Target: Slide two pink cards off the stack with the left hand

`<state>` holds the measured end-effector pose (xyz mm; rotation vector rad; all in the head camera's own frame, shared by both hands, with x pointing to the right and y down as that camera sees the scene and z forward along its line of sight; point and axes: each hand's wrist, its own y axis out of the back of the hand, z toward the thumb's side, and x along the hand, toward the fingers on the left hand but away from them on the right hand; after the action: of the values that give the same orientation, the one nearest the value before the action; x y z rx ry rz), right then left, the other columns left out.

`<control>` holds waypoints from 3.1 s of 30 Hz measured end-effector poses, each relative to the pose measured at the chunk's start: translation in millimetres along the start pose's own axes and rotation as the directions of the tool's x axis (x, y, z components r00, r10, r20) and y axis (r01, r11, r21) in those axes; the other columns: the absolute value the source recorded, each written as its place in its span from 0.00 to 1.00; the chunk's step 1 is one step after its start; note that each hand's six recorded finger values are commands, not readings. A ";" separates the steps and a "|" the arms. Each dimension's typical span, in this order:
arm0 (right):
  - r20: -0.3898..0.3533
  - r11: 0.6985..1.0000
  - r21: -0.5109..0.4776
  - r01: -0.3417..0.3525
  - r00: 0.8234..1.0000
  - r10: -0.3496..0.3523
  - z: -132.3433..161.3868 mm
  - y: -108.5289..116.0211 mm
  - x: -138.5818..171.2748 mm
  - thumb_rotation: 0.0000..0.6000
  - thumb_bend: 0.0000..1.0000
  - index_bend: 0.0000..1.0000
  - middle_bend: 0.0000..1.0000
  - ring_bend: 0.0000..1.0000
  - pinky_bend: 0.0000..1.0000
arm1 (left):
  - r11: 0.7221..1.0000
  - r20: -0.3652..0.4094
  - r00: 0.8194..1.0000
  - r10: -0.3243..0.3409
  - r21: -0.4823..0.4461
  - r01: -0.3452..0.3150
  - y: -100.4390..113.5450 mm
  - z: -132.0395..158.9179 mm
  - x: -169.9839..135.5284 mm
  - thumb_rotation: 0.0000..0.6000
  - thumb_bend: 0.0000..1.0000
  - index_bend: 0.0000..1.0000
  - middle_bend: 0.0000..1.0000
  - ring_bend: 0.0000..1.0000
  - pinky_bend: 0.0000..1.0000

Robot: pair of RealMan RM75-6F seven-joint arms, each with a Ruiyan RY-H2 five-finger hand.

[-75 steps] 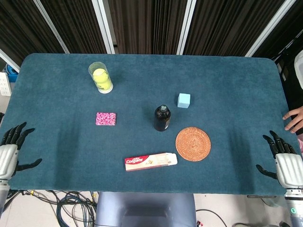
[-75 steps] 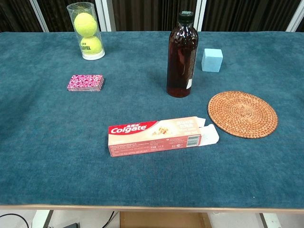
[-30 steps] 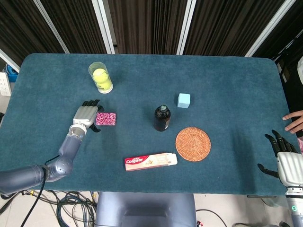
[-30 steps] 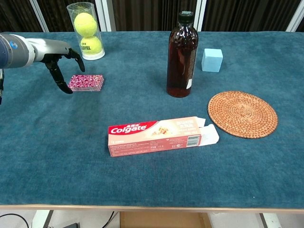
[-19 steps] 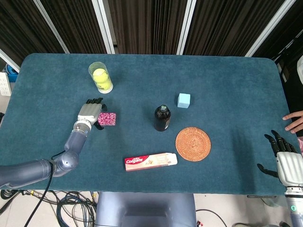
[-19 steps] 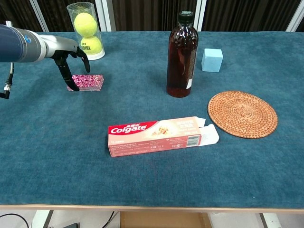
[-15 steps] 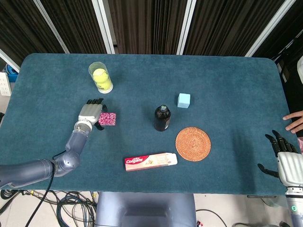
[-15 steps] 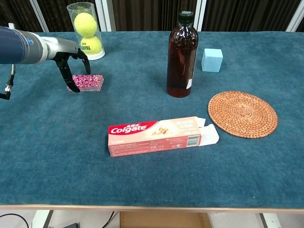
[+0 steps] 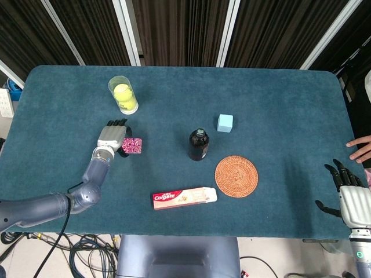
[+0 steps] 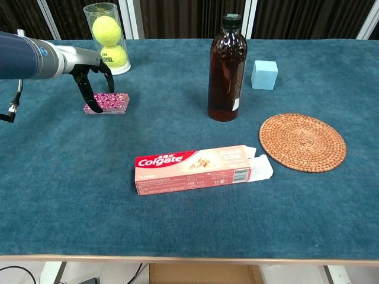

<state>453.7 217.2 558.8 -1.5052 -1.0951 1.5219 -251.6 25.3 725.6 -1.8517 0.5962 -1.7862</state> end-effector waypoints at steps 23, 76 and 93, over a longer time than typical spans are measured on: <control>0.008 1.000 -0.006 0.009 1.000 -0.009 -2.2 2.3 0.7 1.00 0.11 0.13 0.06 0.13 0.23 | 1.000 -0.008 1.000 0.001 0.013 -0.001 -2.3 7.0 4.0 1.00 0.18 0.42 0.10 0.00 0.00; 0.023 1.000 -0.022 0.006 1.000 -0.006 -5.6 3.6 0.8 1.00 0.11 0.13 0.06 0.13 0.23 | 0.998 -0.019 1.000 0.009 0.066 -0.008 6.5 14.3 0.3 1.00 0.37 0.56 0.12 0.00 0.00; 0.024 1.000 -0.026 0.006 1.000 -0.005 -6.3 3.8 1.0 1.00 0.11 0.13 0.06 0.13 0.23 | 0.997 -0.017 1.000 0.024 0.075 -0.023 20.6 22.5 -6.3 1.00 0.37 0.56 0.12 0.00 0.00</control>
<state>460.1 217.2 555.2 -1.5036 -1.1355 1.5313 -228.9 14.3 707.4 -1.7736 0.5478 -1.7875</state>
